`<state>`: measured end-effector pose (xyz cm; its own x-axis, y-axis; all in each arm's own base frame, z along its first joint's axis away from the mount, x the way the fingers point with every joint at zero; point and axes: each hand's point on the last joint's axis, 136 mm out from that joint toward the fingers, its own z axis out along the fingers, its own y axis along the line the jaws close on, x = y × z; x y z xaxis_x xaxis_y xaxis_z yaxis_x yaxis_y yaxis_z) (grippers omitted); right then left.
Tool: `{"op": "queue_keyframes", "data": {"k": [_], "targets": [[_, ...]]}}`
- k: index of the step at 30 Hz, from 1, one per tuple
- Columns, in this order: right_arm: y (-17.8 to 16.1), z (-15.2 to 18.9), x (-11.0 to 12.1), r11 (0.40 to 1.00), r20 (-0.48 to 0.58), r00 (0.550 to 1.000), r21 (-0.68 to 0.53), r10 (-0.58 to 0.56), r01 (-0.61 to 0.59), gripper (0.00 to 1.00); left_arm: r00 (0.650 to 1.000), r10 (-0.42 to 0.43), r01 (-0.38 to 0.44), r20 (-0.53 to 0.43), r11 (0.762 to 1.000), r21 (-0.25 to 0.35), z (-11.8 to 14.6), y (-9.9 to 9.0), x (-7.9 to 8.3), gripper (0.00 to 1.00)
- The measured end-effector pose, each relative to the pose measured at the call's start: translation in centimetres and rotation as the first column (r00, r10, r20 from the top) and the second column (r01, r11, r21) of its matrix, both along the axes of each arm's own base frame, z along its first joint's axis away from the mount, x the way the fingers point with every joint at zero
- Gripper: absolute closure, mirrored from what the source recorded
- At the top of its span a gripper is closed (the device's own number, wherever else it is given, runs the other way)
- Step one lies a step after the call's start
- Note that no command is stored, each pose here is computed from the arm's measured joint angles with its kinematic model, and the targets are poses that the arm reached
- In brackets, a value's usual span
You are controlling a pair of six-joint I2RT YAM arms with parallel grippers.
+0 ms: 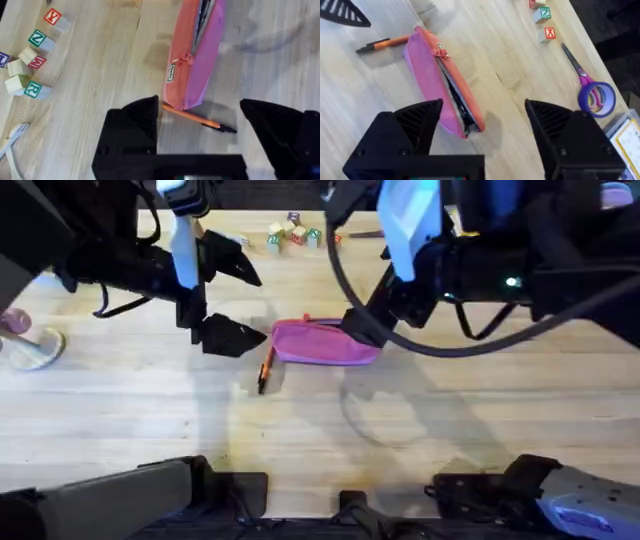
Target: Unzip the bag, pick up the pens from the table one at a time and place them inside, then zip the bag closed.
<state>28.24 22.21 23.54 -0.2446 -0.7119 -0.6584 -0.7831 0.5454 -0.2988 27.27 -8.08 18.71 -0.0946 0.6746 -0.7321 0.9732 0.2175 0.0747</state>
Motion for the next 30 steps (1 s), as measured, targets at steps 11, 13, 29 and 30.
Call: {"op": "queue_keyframes", "data": {"k": [11,13,29,30], "targets": [[0.1,-0.8,0.2,0.996,0.02,0.998,-0.069,0.059,-0.057,0.945,1.0,0.0,0.0,0.001,1.0,0.0,0.0,0.0,0.0,0.007],[0.1,-0.8,0.2,0.996,0.021,0.998,-0.071,0.061,-0.06,0.966,1.0,0.0,0.0,0.001,1.0,0.0,0.0,0.0,0.0,0.007],[2.8,-6.1,-0.3,0.952,-0.111,0.958,-0.129,0.263,-0.277,0.969,1.0,0.0,0.0,0.015,1.0,0.003,0.0,0.0,0.3,0.007],[2.9,-6.3,-0.3,0.951,-0.117,0.957,-0.132,0.265,-0.279,0.969,1.0,0.0,0.0,0.015,1.0,0.002,0.0,0.0,0.3,0.007]]}}
